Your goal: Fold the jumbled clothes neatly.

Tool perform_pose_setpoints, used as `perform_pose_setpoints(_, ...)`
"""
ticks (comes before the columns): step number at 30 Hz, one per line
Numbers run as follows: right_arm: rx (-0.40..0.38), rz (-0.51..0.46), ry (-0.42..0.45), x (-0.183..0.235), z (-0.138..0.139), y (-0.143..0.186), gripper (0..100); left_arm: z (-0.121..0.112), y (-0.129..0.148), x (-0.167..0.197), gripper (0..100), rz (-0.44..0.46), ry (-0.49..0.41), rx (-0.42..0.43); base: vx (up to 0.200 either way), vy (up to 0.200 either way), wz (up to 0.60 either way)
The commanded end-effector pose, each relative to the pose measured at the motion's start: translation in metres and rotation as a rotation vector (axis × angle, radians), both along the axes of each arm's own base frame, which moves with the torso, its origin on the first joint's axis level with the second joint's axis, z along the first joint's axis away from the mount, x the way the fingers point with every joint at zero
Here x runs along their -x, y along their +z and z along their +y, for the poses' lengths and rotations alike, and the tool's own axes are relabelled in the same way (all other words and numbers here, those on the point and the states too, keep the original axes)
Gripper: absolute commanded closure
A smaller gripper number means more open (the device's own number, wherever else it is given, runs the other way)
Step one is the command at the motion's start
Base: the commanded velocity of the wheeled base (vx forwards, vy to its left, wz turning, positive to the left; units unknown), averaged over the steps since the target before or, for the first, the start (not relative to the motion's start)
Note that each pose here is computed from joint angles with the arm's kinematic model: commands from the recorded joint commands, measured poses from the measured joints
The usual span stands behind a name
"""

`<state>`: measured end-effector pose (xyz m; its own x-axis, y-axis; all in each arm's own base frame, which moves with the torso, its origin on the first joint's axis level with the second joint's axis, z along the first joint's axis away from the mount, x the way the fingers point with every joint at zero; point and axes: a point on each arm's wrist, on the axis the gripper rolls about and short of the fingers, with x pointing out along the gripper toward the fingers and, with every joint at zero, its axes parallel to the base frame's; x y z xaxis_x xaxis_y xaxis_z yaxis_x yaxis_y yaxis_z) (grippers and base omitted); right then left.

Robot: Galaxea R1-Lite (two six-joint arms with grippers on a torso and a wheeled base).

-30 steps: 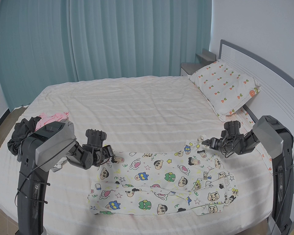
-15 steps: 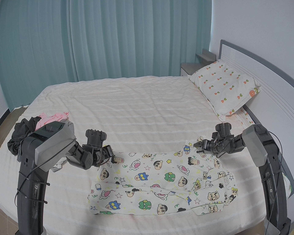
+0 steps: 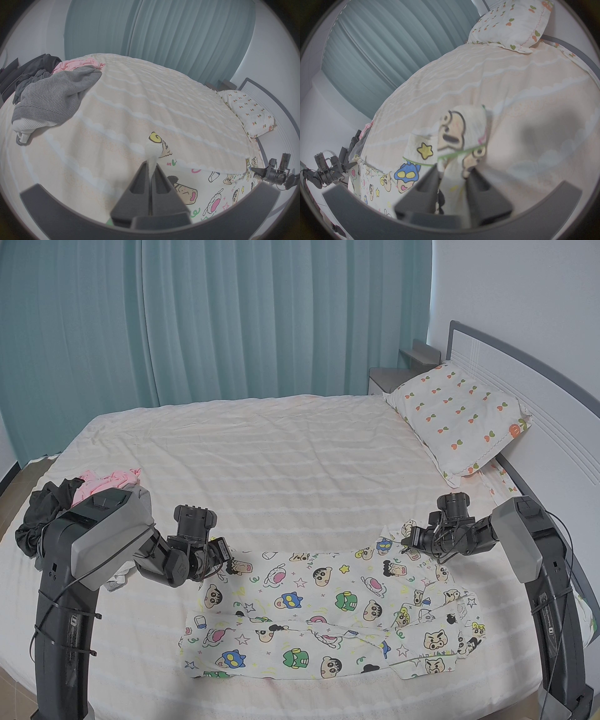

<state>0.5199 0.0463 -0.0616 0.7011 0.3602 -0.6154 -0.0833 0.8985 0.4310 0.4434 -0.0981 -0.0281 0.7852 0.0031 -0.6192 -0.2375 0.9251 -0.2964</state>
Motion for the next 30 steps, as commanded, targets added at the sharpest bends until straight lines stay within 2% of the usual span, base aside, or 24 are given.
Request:
perform_pose_setpoints(1,0.004,-0.033,-0.024,0.001,-0.008,0.017,100,0.0,0.002,0.0,100,-0.005,0.001,-0.003,0.0,0.0,0.0)
perform_pose_setpoints(10,0.005,-0.184,-0.037,0.006,-0.009,0.034,100,0.0,0.013,0.001,100,-0.026,0.0,-0.002,0.0,0.0,0.0)
perform_pose_setpoints(18,0.003,-0.223,-0.04,0.006,-0.01,0.046,100,0.0,0.022,0.0,100,-0.047,0.0,-0.002,0.0,0.0,0.0)
perform_pose_setpoints(25,0.007,-0.292,-0.055,0.002,-0.01,0.047,100,-0.001,0.026,-0.008,100,-0.148,0.041,-0.01,0.0,0.0,0.0)
perform_pose_setpoints(30,0.012,-0.319,-0.071,0.001,-0.009,0.049,100,0.0,0.023,-0.007,100,-0.137,0.04,-0.011,0.0,0.0,0.0)
